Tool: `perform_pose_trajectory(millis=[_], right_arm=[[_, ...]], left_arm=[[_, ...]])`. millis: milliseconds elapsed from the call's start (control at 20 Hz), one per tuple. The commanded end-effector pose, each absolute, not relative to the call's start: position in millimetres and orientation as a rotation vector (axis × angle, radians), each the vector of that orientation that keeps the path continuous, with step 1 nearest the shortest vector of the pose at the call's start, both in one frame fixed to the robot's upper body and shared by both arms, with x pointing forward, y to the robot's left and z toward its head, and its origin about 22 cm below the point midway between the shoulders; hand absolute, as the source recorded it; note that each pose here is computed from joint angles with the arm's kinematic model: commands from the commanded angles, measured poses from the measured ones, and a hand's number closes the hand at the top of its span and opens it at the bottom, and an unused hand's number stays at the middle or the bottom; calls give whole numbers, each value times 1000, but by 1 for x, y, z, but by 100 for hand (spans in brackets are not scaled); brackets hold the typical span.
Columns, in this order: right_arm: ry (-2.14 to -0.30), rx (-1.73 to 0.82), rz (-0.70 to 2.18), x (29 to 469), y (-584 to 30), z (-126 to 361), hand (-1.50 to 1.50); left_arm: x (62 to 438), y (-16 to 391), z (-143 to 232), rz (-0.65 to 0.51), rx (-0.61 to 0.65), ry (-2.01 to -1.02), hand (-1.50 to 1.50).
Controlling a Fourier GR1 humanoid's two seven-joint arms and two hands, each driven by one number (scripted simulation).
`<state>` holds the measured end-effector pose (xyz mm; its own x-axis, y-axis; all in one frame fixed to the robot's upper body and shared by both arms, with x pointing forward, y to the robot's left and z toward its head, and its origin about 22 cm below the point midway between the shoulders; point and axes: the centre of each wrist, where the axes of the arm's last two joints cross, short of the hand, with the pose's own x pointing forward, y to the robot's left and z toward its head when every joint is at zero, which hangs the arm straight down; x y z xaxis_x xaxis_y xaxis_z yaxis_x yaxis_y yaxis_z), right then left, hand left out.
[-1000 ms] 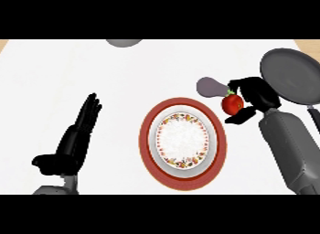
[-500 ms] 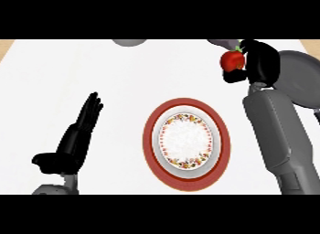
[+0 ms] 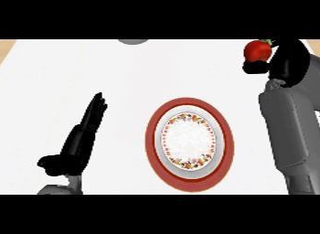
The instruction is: Pick the tomato from the plate and place it in the pan
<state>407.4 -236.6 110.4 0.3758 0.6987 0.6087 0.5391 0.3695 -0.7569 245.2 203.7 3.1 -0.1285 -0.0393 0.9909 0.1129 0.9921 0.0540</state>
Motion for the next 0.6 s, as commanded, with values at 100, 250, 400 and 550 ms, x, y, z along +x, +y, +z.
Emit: perform_pose_trajectory(millis=[100,250,400,550], right_arm=[[-1238,-1392,56,396,-312,83,150],[-1233,-1551,50,395,-340,73,150],[-1168,-1668,49,386,-374,67,150],[-1221,-1679,-84,395,-395,87,150]], left_arm=[[250,191,7,-126,-56,-1703,0],[248,209,3,-159,-67,-1699,0],[235,194,7,-150,-82,-1698,0],[240,196,0,-150,-93,-1716,0]])
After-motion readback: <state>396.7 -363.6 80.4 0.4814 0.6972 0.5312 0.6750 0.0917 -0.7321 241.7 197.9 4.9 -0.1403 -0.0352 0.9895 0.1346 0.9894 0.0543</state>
